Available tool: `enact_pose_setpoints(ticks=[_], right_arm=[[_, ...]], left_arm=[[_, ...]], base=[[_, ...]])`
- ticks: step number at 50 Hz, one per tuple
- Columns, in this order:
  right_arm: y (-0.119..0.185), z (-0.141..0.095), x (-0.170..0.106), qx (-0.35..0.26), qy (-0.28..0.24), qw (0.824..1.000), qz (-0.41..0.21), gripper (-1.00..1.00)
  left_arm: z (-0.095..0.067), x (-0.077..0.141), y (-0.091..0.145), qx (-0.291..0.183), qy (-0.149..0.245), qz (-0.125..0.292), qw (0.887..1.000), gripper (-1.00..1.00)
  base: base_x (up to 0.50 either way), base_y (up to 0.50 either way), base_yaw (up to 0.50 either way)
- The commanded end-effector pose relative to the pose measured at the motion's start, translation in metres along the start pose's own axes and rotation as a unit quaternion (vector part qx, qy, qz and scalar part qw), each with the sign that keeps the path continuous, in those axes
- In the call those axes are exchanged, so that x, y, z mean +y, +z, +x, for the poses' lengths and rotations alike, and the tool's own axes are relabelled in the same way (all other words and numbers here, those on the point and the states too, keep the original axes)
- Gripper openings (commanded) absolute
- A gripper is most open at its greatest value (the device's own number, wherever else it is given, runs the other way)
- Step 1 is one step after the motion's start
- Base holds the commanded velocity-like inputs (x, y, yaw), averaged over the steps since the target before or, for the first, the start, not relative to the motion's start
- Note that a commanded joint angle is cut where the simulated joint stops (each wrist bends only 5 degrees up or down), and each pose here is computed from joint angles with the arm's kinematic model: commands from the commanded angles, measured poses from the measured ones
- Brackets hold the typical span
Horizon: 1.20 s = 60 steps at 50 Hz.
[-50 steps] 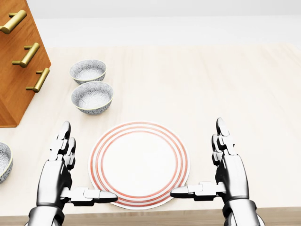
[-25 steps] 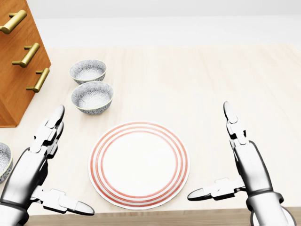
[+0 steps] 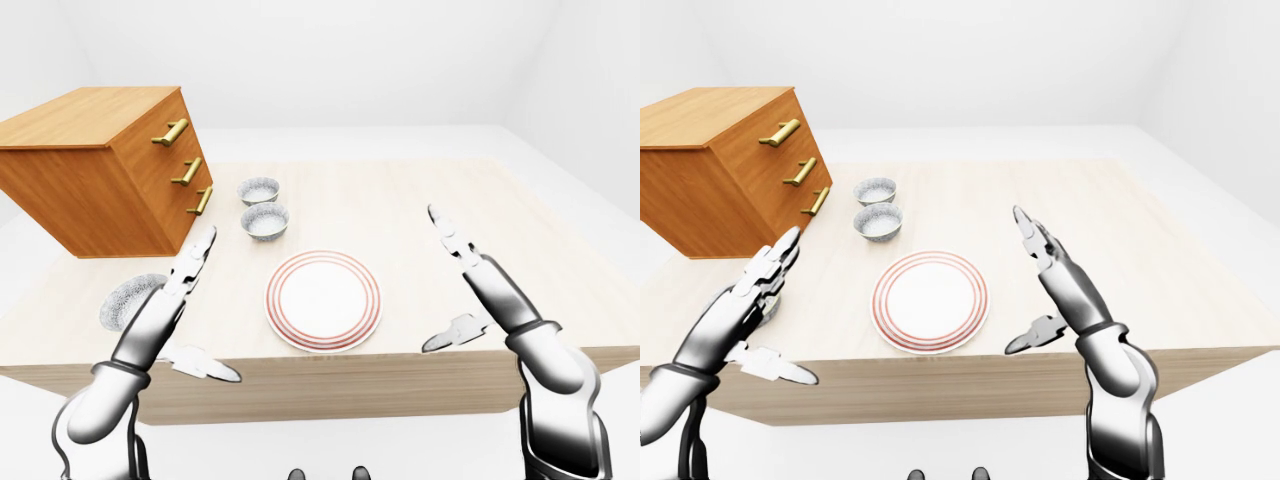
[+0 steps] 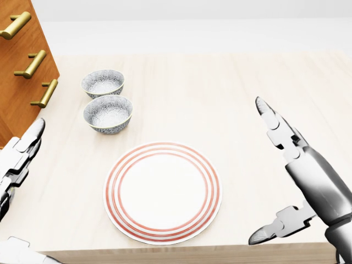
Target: Put the bowl in the middle on the plate.
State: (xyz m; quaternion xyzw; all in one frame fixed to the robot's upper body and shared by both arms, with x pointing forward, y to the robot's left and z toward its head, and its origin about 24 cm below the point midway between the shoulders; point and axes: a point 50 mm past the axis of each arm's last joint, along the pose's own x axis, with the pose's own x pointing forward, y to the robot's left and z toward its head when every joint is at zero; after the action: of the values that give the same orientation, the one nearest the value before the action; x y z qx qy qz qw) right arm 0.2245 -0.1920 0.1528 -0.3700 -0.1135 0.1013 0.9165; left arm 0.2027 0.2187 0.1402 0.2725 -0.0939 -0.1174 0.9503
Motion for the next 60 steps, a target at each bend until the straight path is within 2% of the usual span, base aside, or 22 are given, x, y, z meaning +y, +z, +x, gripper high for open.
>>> enact_pose_setpoints(ticks=[1,8,20,27,37,42,60], right_arm=[[0.020,-0.012,-0.026,-0.010,-0.006,0.996,-0.092,1.00],[0.025,-0.020,-0.038,-0.012,-0.035,0.993,-0.112,1.00],[0.040,-0.033,-0.050,-0.025,-0.073,0.986,-0.148,1.00],[0.031,-0.042,-0.048,-0.001,-0.075,0.989,-0.131,1.00],[0.030,-0.044,-0.049,0.002,-0.079,0.989,-0.126,1.00],[0.024,-0.045,-0.041,0.010,-0.068,0.993,-0.096,1.00],[0.024,-0.045,-0.040,0.009,-0.067,0.993,-0.097,1.00]], left_arm=[[-0.010,0.015,0.005,0.001,0.025,0.024,0.999,1.00],[-0.021,0.032,0.013,-0.008,0.058,0.050,0.997,1.00],[-0.030,0.036,0.004,0.014,0.075,0.036,0.996,1.00],[-0.033,0.038,0.000,0.022,0.081,0.031,0.996,1.00],[-0.034,0.038,-0.001,0.025,0.083,0.029,0.996,1.00],[-0.037,0.036,-0.005,0.029,0.081,0.030,0.996,1.00],[-0.037,0.036,-0.005,0.029,0.083,0.030,0.996,1.00]], base=[[0.00,0.00,0.00],[0.00,0.00,0.00],[0.00,0.00,0.00],[0.00,0.00,0.00],[0.00,0.00,0.00],[0.00,0.00,0.00],[0.00,0.00,0.00]])
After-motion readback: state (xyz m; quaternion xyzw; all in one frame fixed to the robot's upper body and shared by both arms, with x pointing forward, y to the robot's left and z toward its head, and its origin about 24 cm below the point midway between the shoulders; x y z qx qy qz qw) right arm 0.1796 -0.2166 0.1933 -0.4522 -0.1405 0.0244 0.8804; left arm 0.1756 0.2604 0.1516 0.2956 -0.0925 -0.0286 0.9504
